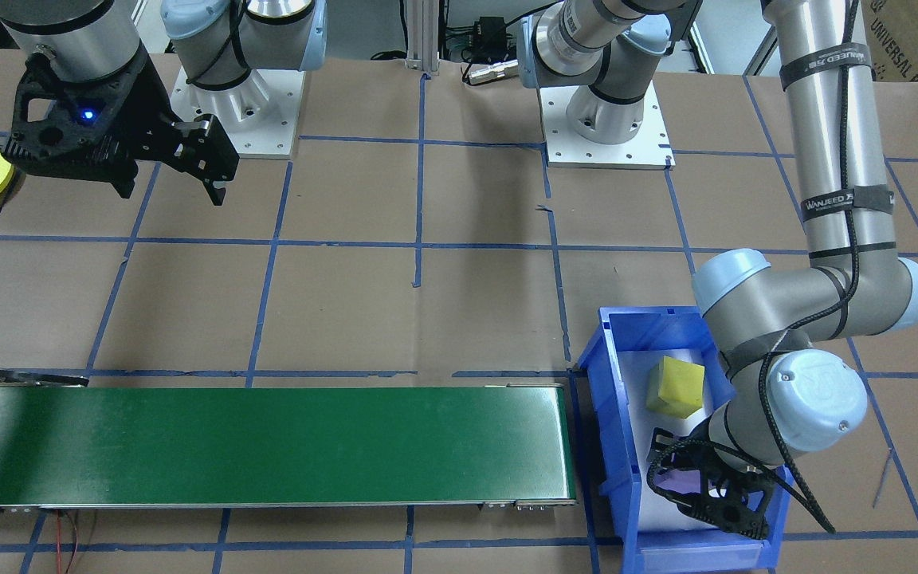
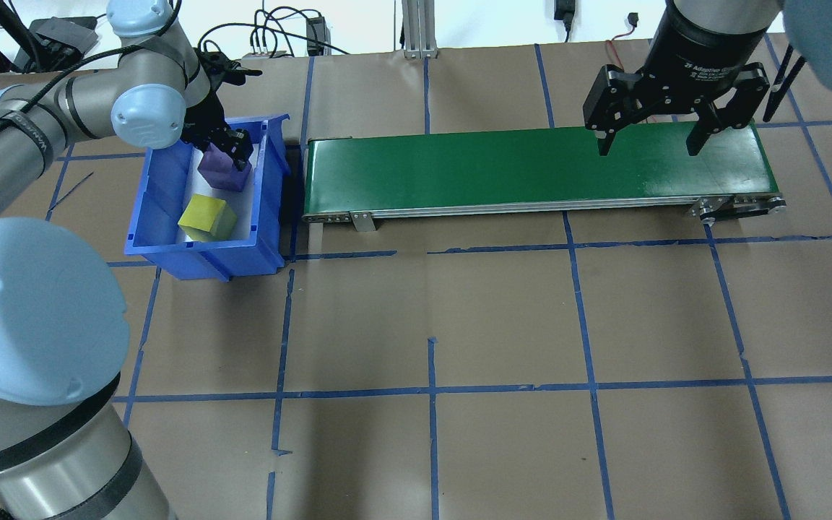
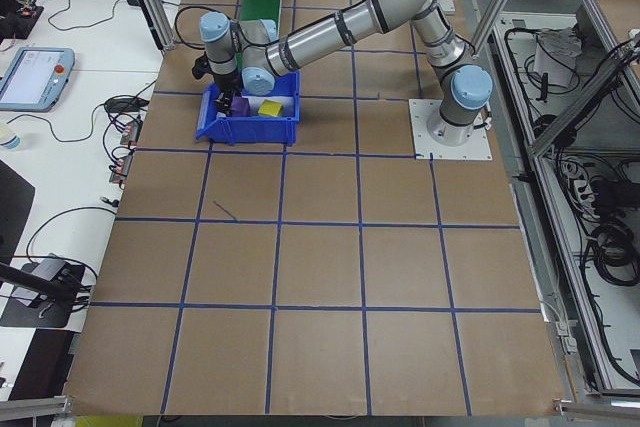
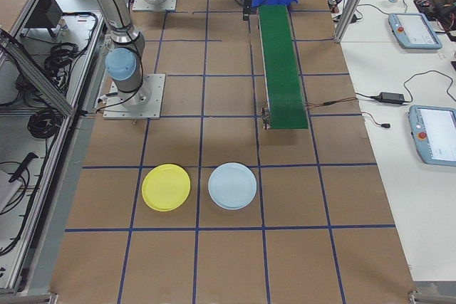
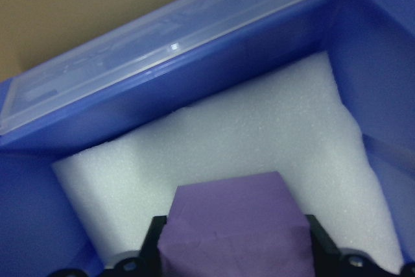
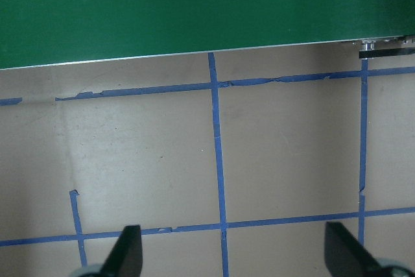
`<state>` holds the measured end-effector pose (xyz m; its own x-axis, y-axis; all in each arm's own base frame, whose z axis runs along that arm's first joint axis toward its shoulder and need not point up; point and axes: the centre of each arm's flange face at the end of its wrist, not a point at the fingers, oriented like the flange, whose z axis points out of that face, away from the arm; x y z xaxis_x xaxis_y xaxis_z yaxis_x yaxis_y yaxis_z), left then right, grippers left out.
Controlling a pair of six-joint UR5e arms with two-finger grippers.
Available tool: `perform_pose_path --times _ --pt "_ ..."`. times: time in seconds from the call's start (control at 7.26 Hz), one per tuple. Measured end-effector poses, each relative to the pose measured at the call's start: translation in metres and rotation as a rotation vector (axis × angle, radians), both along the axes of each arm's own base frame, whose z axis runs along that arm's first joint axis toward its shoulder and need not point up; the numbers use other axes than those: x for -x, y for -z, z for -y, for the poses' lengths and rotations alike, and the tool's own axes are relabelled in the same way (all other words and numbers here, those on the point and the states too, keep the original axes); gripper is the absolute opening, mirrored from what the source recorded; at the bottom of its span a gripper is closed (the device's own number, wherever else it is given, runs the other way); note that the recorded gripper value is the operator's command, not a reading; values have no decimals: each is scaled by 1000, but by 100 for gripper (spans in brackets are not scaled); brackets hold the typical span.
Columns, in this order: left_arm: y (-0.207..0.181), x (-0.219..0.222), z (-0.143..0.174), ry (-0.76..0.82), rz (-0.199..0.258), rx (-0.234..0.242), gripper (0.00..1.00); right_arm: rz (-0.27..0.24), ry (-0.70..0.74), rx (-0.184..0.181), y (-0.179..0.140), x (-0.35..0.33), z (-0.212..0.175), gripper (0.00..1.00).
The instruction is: Move block left to right into plate
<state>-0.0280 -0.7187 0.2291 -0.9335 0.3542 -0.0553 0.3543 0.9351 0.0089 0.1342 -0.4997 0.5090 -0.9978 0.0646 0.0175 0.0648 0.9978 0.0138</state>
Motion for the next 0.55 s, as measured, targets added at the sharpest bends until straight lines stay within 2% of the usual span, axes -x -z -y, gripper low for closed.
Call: perform_pose_path --times 0.28,0.55 --pt "-35 0 -7 -34 4 1 50 0 -1 1 0 0 0 100" --pt "-111 26 -28 -148 -3 72 52 0 -3 3 0 0 0 100"
